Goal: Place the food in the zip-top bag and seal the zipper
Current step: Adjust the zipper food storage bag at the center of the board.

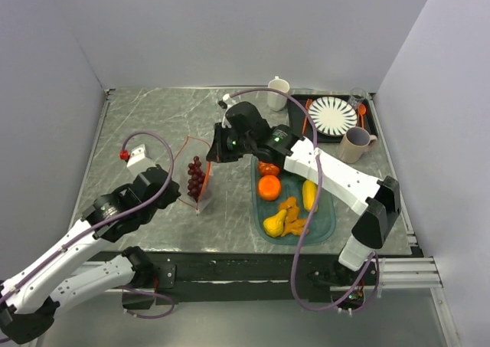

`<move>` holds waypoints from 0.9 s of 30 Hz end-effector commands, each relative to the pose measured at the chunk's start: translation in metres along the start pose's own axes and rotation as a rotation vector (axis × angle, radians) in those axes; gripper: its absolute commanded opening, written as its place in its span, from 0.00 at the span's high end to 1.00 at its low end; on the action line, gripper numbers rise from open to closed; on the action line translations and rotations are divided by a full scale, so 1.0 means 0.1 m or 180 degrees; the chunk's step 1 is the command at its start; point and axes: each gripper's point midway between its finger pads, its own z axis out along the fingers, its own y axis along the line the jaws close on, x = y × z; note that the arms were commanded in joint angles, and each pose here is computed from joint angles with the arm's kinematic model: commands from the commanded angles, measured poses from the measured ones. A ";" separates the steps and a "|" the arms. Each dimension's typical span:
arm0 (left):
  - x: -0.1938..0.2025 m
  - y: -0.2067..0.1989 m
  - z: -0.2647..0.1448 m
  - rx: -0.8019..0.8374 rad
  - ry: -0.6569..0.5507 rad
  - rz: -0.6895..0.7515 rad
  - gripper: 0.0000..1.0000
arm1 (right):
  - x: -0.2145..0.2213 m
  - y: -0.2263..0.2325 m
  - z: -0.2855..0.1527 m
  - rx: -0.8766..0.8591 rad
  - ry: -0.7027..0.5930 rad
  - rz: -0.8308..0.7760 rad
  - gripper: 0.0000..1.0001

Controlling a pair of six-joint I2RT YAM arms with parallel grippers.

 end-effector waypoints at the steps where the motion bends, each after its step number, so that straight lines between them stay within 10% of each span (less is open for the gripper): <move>1: -0.22 -0.12 -0.15 0.0107 -0.0107 -0.0019 0.99 | 0.13 -0.47 0.18 0.0443 0.0259 0.0061 1.00; 14: 0.19 -0.52 0.35 0.0228 0.0318 0.0347 0.99 | 0.48 -1.33 0.23 0.1065 0.0372 0.0329 0.89; 18: 0.46 -0.46 0.56 0.0172 0.0490 0.0365 0.99 | 0.45 -1.39 -0.06 0.1137 0.0121 0.0321 0.49; 19: 0.49 -0.47 0.57 0.0198 0.0502 0.0337 0.99 | 0.46 -1.40 -0.14 0.1159 0.0060 0.0342 0.26; 27: 0.57 -0.53 0.62 0.0304 0.0561 0.0347 0.99 | 0.85 -1.78 -0.87 0.1582 -0.0379 0.0862 0.00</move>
